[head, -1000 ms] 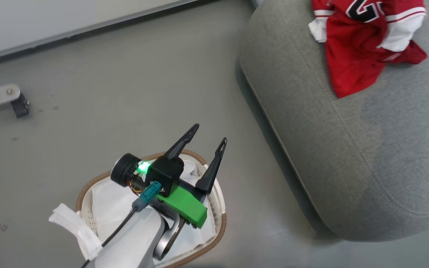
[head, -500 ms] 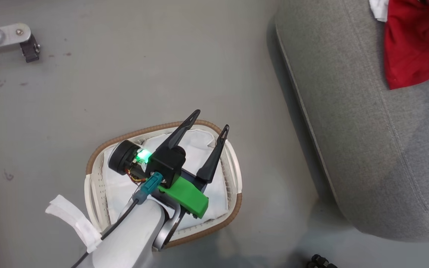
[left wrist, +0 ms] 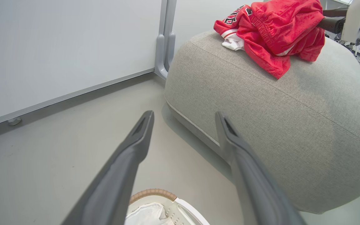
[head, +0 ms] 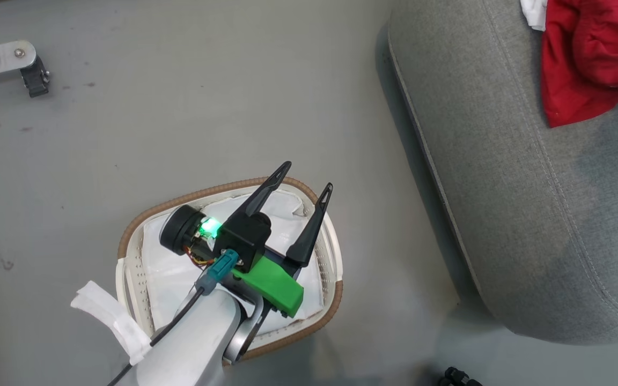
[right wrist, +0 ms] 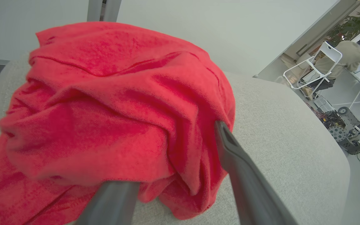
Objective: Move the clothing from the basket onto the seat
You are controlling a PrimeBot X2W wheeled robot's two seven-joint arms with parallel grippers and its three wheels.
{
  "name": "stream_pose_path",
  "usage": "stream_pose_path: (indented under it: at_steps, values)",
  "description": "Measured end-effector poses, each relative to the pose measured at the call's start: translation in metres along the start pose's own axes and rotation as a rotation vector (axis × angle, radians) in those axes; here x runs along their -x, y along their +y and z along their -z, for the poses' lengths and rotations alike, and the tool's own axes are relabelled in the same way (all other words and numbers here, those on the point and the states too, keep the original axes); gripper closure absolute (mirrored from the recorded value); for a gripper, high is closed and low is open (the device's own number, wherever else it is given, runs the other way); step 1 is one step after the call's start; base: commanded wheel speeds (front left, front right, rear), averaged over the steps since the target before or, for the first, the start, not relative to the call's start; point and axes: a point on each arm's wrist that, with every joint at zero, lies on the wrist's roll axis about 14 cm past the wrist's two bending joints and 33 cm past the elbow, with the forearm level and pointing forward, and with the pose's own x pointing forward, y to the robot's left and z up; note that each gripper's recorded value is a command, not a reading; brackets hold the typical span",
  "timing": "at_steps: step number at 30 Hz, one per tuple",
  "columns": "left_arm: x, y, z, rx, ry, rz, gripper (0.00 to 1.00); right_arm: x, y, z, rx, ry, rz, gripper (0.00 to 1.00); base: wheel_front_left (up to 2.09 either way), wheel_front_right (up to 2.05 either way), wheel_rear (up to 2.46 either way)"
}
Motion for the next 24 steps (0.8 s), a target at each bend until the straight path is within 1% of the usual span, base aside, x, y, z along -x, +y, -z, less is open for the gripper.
stream_pose_path:
  at_steps: [2,5,8,12,16,19,24]
  values:
    - [-0.001,-0.002,-0.003,-0.001,-0.004,-0.001,0.0,0.007,0.0,0.0,-0.007,-0.008,-0.002,0.0,0.0,0.0,0.0]
    - [-0.001,-0.004,-0.01,0.011,-0.024,-0.013,0.0,0.022,-0.001,0.006,-0.053,-0.011,0.002,0.0,0.0,0.0,0.0]
    - [0.001,-0.006,-0.018,0.034,-0.044,-0.032,0.0,0.038,-0.003,0.01,-0.058,-0.015,-0.005,0.0,0.0,0.0,0.0]
    - [0.001,-0.008,-0.034,0.035,-0.083,-0.062,0.0,0.054,-0.004,0.007,-0.064,-0.04,-0.022,0.0,0.0,0.0,0.0]
    - [0.007,-0.01,-0.047,0.039,-0.109,-0.093,0.0,0.063,-0.003,-0.011,-0.084,-0.098,-0.04,0.0,0.0,0.0,0.0]
    - [0.012,-0.012,-0.056,0.012,-0.128,-0.109,0.0,0.068,-0.001,-0.032,-0.095,-0.157,-0.058,0.0,0.0,0.0,0.0]
    - [0.031,-0.007,-0.068,-0.001,-0.15,-0.183,0.0,0.078,0.009,-0.062,-0.12,-0.244,-0.102,0.0,0.0,0.0,0.0]
